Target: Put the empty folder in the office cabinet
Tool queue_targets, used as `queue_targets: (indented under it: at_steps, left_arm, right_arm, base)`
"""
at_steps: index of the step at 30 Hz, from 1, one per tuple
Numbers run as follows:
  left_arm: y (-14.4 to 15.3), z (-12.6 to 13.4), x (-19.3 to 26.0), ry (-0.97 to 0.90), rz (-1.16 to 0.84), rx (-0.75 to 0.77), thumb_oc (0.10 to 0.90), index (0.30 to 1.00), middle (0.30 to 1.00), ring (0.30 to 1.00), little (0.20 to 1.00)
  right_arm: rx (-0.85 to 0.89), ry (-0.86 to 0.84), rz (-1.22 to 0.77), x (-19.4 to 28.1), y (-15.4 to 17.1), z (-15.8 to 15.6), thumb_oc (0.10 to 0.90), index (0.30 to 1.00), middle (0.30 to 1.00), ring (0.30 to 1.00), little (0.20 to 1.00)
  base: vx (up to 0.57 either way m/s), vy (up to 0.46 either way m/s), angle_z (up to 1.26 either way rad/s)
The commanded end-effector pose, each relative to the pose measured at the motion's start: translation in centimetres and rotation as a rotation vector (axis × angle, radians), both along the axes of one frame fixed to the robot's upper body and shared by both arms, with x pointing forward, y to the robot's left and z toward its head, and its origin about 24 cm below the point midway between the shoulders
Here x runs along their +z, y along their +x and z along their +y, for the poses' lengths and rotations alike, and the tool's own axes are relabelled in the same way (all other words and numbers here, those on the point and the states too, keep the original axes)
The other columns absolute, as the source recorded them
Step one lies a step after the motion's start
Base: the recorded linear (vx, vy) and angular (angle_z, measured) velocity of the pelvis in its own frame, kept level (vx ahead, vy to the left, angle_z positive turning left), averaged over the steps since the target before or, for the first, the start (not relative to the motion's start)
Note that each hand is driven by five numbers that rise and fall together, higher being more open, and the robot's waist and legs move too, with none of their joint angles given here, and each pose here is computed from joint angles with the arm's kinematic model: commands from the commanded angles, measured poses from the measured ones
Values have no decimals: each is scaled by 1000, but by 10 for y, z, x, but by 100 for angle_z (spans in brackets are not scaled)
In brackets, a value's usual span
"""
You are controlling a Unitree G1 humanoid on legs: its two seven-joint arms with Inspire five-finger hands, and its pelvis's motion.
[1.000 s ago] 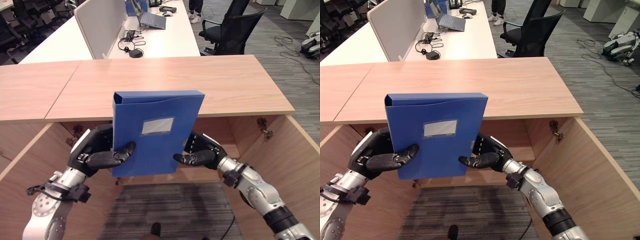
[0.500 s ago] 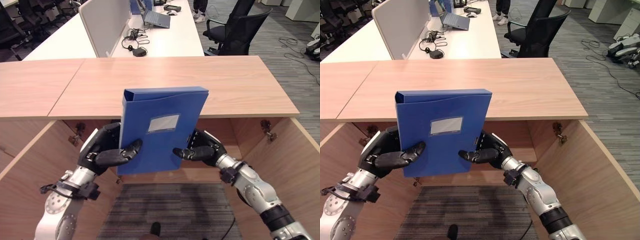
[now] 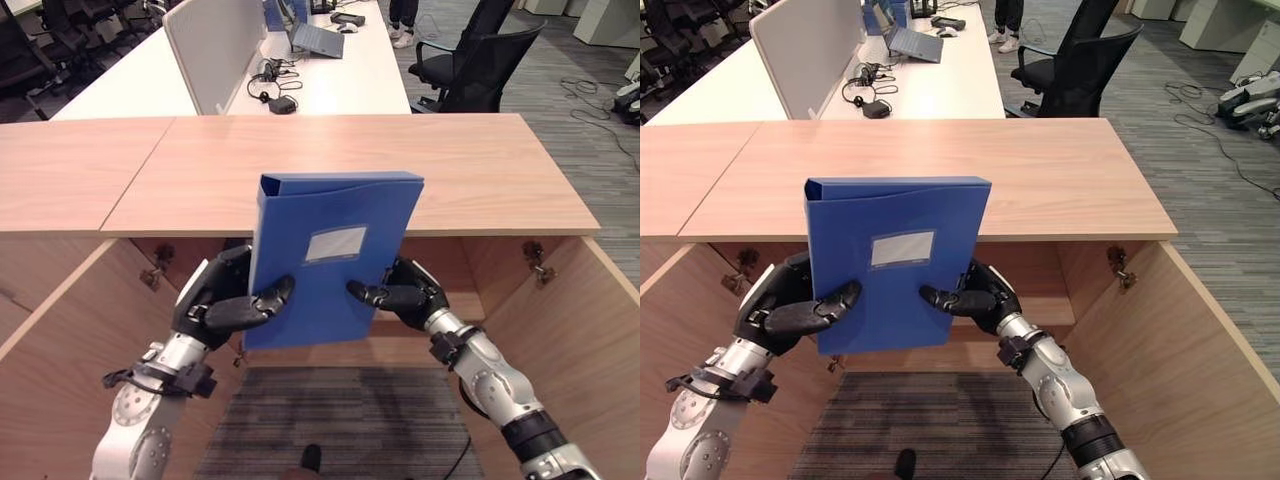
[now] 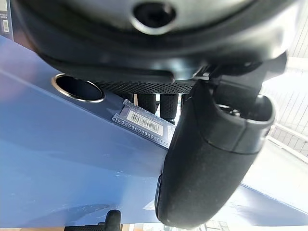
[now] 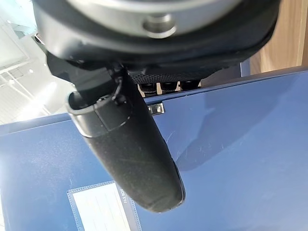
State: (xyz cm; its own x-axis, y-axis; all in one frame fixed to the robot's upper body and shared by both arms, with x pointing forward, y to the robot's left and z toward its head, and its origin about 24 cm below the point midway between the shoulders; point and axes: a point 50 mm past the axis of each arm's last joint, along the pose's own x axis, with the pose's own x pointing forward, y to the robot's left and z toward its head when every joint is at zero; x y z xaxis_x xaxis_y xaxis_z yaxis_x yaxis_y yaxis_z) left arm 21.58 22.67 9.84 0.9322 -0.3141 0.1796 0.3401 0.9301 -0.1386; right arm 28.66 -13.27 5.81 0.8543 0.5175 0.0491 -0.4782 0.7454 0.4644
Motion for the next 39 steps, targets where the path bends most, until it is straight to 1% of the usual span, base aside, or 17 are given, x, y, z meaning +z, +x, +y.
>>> queue_targets:
  at_steps: [1,12,15,18,26,35,38,39]
  left_arm:
    - [5,-73,53,-170,-254,-460,400,300,300,300,300]
    - [4,-80,60,-222,-250,-551,400,300,300,300,300]
    - [2,-85,67,-252,-259,-608,400,300,300,300,300]
    - [2,-83,72,-238,-277,-612,400,300,300,300,300]
    - [9,-80,68,-258,-253,-595,400,300,300,300,300]
    - [13,-82,65,-282,-222,-604,400,300,300,300,300]
    - [15,-84,63,-312,-212,-596,400,300,300,300,300]
    - [17,-85,61,-340,-203,-584,400,300,300,300,300]
  right_arm:
    - [248,318,-359,95,11,69,800,900,900,900,900]
    - [242,329,-314,86,14,70,800,900,900,900,900]
    - [265,331,-282,82,15,75,800,900,900,900,900]
    - [285,324,-276,81,13,79,800,900,900,900,900]
    - [445,359,-339,98,-6,106,800,900,900,900,900]
    - [549,379,-386,112,-20,126,800,900,900,900,900]
    - [578,433,-416,125,-26,136,800,900,900,900,900]
    - [584,475,-439,134,-28,140,800,900,900,900,900]
  base:
    - [-1,12,3]
    - [-3,3,1]
    - [-18,11,4]
    - [-5,2,1]
    - [0,0,0]
    - [0,0,0]
    - [-4,4,-1]
    - [-10,10,-5]
